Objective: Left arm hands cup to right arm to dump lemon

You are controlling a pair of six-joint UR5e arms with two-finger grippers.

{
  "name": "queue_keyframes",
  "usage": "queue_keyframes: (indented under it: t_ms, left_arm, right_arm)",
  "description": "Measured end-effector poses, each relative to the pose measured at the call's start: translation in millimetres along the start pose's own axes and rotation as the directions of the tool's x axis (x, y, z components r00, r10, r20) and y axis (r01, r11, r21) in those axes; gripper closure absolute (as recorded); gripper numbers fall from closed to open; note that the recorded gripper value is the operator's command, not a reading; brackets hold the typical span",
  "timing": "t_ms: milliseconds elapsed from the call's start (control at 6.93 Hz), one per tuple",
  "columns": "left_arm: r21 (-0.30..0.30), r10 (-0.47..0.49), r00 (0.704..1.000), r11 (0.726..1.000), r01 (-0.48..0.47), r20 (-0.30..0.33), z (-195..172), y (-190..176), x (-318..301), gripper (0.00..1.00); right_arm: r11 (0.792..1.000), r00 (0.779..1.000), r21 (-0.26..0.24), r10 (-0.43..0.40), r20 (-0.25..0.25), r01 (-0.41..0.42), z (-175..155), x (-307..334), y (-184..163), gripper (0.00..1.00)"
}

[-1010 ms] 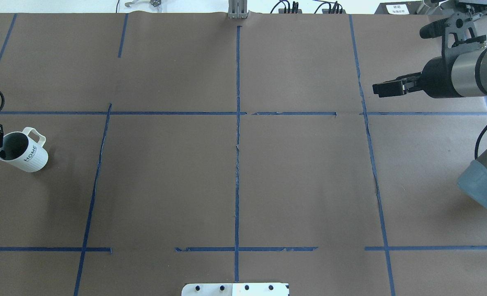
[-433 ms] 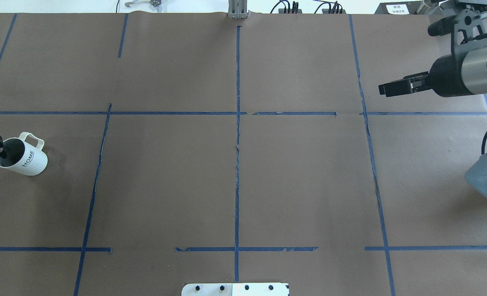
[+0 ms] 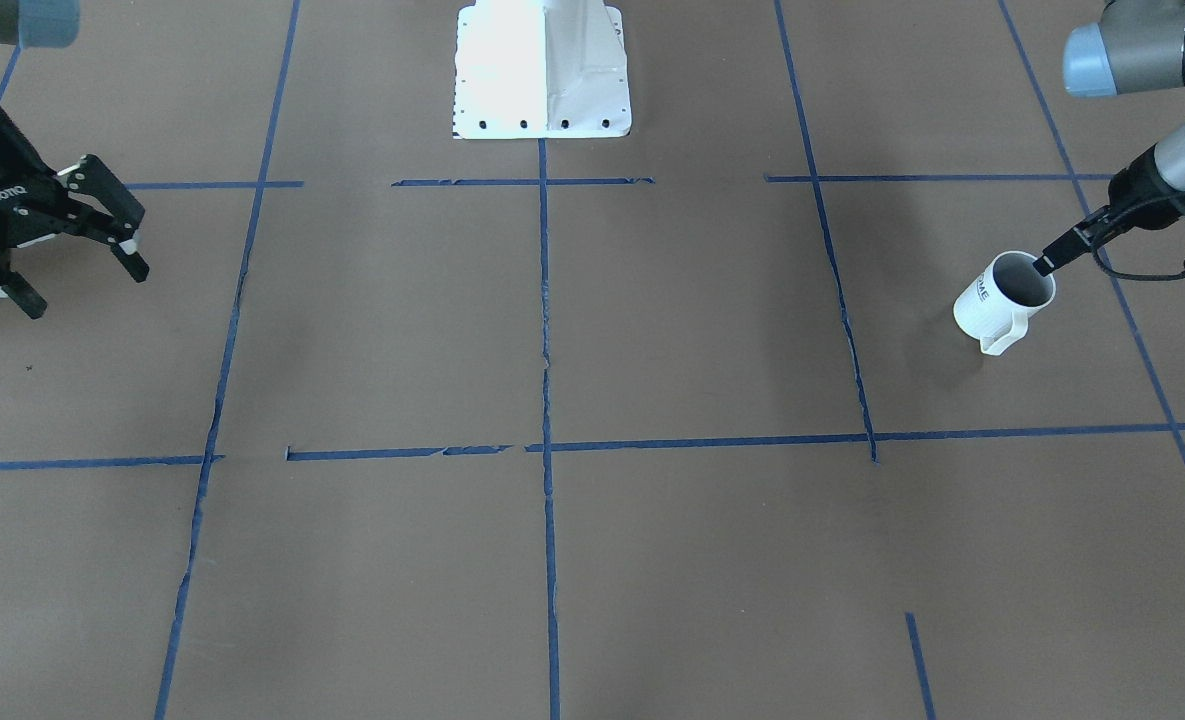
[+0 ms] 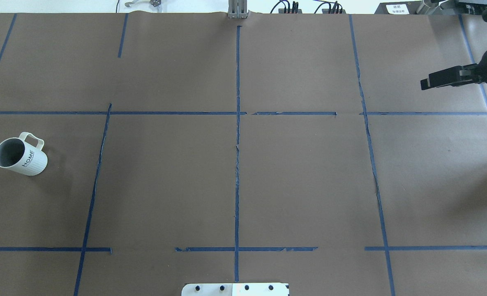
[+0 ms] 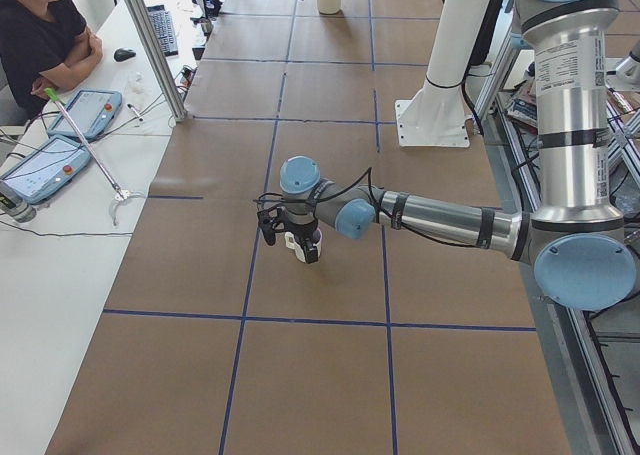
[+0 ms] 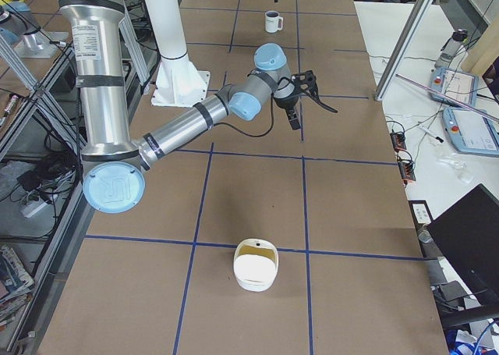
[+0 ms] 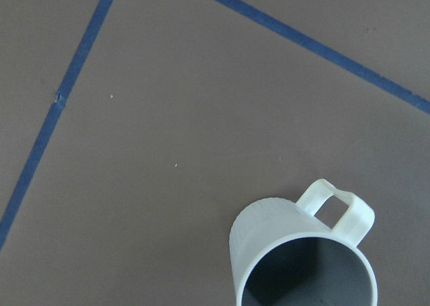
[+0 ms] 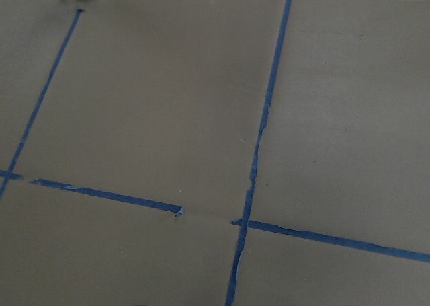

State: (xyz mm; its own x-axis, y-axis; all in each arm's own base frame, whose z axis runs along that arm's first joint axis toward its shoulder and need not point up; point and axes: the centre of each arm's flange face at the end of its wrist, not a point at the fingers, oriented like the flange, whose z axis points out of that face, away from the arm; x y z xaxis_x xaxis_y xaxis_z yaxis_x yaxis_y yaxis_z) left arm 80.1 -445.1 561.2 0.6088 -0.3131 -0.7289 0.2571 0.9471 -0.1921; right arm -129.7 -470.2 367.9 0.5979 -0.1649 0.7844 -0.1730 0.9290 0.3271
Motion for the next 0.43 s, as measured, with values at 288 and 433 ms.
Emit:
queue_keyframes:
  t_ms: [288,433]
  left_arm:
    - [0.048,0.177,0.984,0.983,-0.177,0.014,-25,-18,-25,0.00]
    - [0.056,0.244,0.969,0.968,-0.246,0.035,-44,-34,-27,0.00]
  right_arm:
    - [0.997,1.000,-0.067,0.025,-0.019,-0.026,-9,52,22,0.00]
    - [0.995,0.999,-0.094,0.014,-0.045,-0.018,-16,78,29,0.00]
